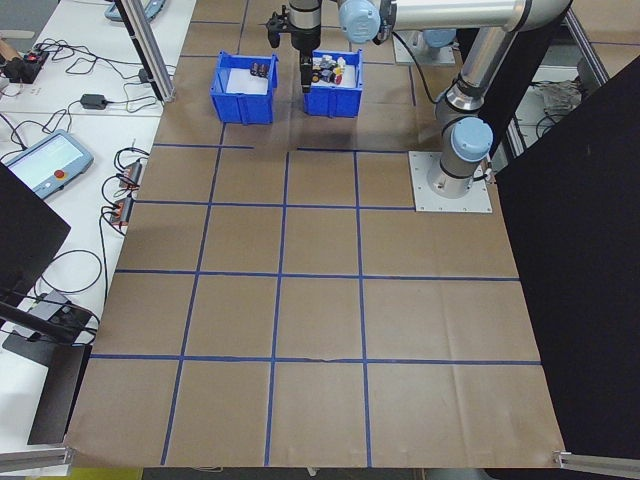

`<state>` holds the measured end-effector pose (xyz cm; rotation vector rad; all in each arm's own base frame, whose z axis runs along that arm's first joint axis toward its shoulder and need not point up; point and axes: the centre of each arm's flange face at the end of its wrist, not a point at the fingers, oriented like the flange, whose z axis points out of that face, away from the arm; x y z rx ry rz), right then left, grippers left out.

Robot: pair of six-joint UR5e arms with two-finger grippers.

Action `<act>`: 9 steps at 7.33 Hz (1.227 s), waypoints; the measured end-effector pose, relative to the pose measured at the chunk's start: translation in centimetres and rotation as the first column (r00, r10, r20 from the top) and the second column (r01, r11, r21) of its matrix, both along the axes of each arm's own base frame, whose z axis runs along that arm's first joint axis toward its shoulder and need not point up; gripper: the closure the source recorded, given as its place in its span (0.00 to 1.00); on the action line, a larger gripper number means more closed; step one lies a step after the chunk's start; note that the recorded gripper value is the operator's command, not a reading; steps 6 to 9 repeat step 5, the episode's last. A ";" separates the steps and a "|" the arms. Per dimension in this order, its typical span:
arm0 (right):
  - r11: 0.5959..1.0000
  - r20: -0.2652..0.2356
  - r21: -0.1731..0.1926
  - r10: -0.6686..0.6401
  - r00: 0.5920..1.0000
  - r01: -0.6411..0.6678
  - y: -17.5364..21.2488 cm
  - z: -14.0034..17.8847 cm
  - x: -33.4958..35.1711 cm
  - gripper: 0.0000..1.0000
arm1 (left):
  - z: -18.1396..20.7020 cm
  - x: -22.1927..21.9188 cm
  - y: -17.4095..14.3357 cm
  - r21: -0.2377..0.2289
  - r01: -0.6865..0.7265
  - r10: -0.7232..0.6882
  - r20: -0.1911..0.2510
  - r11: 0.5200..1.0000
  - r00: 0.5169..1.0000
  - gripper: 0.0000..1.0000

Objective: Place battery box in front

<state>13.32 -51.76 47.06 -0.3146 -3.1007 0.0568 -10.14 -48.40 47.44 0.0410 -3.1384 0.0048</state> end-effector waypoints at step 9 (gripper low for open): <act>1.000 -0.002 -0.007 0.006 1.000 -0.006 0.8 0.5 -0.3 0.00 | -0.6 0.1 -0.4 0.008 -0.001 0.001 0.000 1.000 1.000 0.01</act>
